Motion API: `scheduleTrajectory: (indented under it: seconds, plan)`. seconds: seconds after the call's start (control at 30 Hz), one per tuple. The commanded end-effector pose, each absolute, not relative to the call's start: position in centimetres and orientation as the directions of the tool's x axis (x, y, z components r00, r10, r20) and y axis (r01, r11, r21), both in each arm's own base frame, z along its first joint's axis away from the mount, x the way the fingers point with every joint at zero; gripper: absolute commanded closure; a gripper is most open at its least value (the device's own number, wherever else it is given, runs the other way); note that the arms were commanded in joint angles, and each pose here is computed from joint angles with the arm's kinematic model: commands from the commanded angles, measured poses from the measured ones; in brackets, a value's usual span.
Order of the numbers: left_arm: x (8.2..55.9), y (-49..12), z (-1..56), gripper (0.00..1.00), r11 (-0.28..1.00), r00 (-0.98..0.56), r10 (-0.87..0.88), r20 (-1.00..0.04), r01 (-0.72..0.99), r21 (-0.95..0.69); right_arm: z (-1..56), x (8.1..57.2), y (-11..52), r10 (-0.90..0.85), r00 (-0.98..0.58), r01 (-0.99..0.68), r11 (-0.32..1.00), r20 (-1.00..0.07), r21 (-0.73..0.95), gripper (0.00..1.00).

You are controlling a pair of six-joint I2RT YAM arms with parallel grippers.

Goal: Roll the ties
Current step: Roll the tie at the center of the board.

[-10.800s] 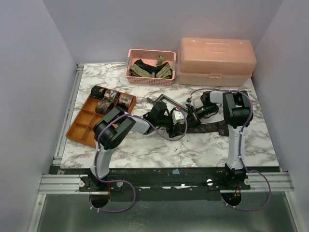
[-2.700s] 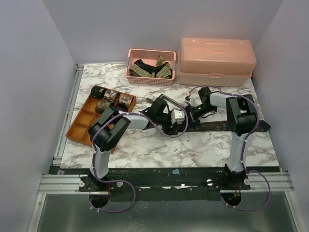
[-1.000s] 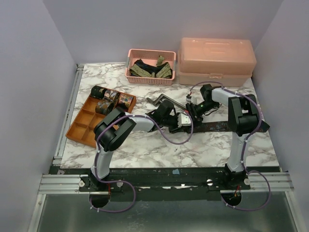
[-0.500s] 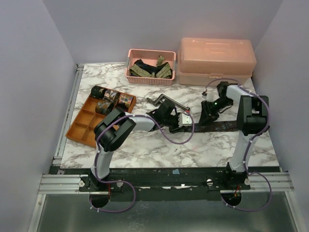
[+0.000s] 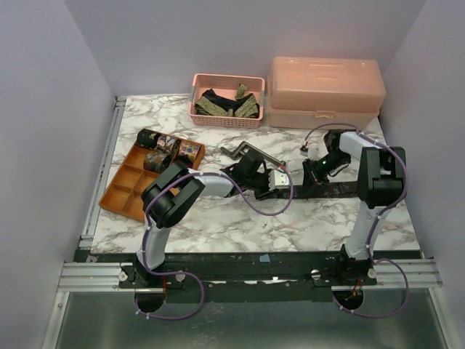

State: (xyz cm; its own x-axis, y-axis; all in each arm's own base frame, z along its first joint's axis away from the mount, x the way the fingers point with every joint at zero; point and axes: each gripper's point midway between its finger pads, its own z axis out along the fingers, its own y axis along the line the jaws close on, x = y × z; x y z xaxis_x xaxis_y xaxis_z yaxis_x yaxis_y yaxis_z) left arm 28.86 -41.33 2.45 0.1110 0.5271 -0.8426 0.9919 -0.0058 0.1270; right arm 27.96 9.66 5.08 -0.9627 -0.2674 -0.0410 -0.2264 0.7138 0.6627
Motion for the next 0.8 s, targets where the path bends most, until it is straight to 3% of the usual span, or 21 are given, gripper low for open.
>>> scheduleTrajectory:
  seconds: [0.0,0.2,0.37,0.47,0.63,0.77]
  plan:
    - [25.4,-36.1,-4.9,0.81,0.030,-0.077,0.722,-0.687,0.996,-0.080,3.9,26.3,11.4,-0.292,-0.956,-0.230,0.705,-0.020,0.671,0.86]
    - [24.6,-36.1,-4.3,0.82,0.014,-0.118,0.706,-0.698,0.988,-0.153,3.1,29.9,11.9,-0.244,-0.966,-0.241,0.733,-0.085,0.636,0.83]
    - [24.5,-36.4,-3.1,0.83,0.003,-0.172,0.669,-0.723,0.974,-0.228,5.3,32.9,11.7,-0.290,-0.930,-0.368,0.721,-0.227,0.587,0.62]
    - [24.9,-36.6,-2.4,0.83,0.008,-0.203,0.654,-0.728,0.965,-0.262,5.9,33.0,11.5,-0.351,-0.899,-0.436,0.693,-0.260,0.573,0.53]
    - [25.5,-37.1,-1.3,0.84,0.032,-0.288,0.624,-0.727,0.938,-0.344,6.3,32.2,11.4,-0.453,-0.820,-0.571,0.612,-0.349,0.547,0.29]
    - [26.0,-37.2,-0.9,0.84,0.053,-0.344,0.602,-0.720,0.918,-0.394,5.1,31.6,11.6,-0.530,-0.750,-0.661,0.568,-0.396,0.491,0.26]
